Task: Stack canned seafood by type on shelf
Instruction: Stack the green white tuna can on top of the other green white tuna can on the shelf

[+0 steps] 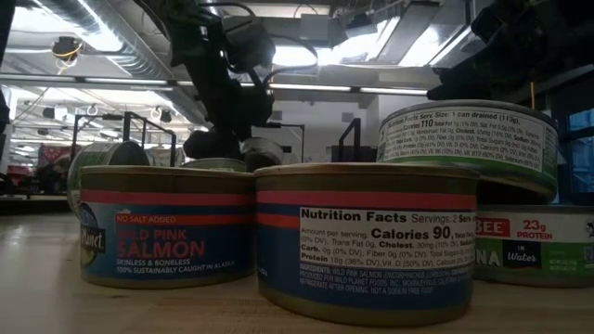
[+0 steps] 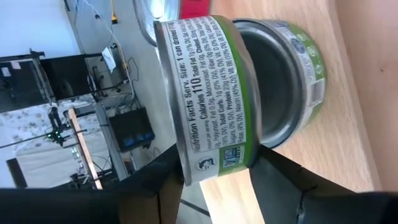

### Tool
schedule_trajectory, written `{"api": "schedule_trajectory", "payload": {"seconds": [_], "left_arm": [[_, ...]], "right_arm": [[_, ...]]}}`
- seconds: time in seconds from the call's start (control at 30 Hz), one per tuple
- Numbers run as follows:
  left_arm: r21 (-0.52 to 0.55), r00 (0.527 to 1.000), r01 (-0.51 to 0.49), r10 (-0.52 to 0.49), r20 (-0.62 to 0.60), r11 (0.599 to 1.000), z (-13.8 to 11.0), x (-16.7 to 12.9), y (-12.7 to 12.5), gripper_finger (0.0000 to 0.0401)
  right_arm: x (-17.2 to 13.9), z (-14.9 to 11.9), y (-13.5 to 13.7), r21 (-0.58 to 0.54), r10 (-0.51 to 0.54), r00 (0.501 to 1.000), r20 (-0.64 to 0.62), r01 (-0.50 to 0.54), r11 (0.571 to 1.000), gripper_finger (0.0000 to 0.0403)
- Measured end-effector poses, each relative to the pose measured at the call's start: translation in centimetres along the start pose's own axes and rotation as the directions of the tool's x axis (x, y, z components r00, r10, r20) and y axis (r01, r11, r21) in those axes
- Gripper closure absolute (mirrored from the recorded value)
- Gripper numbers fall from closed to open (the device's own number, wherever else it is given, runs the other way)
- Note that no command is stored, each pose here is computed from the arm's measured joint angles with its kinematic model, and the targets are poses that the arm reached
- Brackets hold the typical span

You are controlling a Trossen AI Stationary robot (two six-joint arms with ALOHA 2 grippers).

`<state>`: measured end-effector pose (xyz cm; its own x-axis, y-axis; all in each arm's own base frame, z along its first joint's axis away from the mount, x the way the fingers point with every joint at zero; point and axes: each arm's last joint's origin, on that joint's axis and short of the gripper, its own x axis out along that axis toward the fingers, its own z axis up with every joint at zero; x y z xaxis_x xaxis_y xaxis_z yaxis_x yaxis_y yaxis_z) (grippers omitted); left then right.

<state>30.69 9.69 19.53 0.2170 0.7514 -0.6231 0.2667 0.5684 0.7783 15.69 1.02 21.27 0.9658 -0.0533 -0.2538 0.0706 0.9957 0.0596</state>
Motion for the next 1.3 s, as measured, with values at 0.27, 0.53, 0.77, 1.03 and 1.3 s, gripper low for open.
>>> {"api": "schedule_trajectory", "payload": {"seconds": [0.27, 0.53, 0.77, 1.03, 1.3], "left_arm": [[0.004, 1.000, 0.008, -0.008, 0.001, 1.000, -0.02, 0.01, -0.07, 0.0215], [-0.014, 1.000, 0.008, -0.008, 0.002, 1.000, -0.02, 0.01, -0.06, 0.0171], [-0.027, 1.000, 0.006, -0.006, 0.001, 1.000, -0.02, 0.02, -0.06, 0.0149], [-0.084, 1.000, 0.006, -0.006, -0.006, 0.996, -0.15, 0.12, 0.03, 0.0148], [-0.119, 0.994, 0.097, -0.089, 0.070, 0.988, -0.46, 0.65, 0.25, 0.0148]], "right_arm": [[0.00, 0.00, 0.00, -0.002, 0.000, 1.000, 0.000, 0.000, 1.000, 0.0143], [0.00, 0.01, 0.00, -0.003, 0.000, 1.000, 0.000, 0.000, 1.000, 0.0143], [0.00, 0.01, 0.00, -0.003, 0.000, 1.000, 0.000, 0.000, 1.000, 0.0143], [0.00, 0.01, 0.01, -0.004, 0.000, 1.000, 0.000, 0.000, 1.000, 0.0143], [0.00, 0.01, 0.01, -0.003, 0.000, 1.000, 0.000, 0.000, 1.000, 0.0143]]}}
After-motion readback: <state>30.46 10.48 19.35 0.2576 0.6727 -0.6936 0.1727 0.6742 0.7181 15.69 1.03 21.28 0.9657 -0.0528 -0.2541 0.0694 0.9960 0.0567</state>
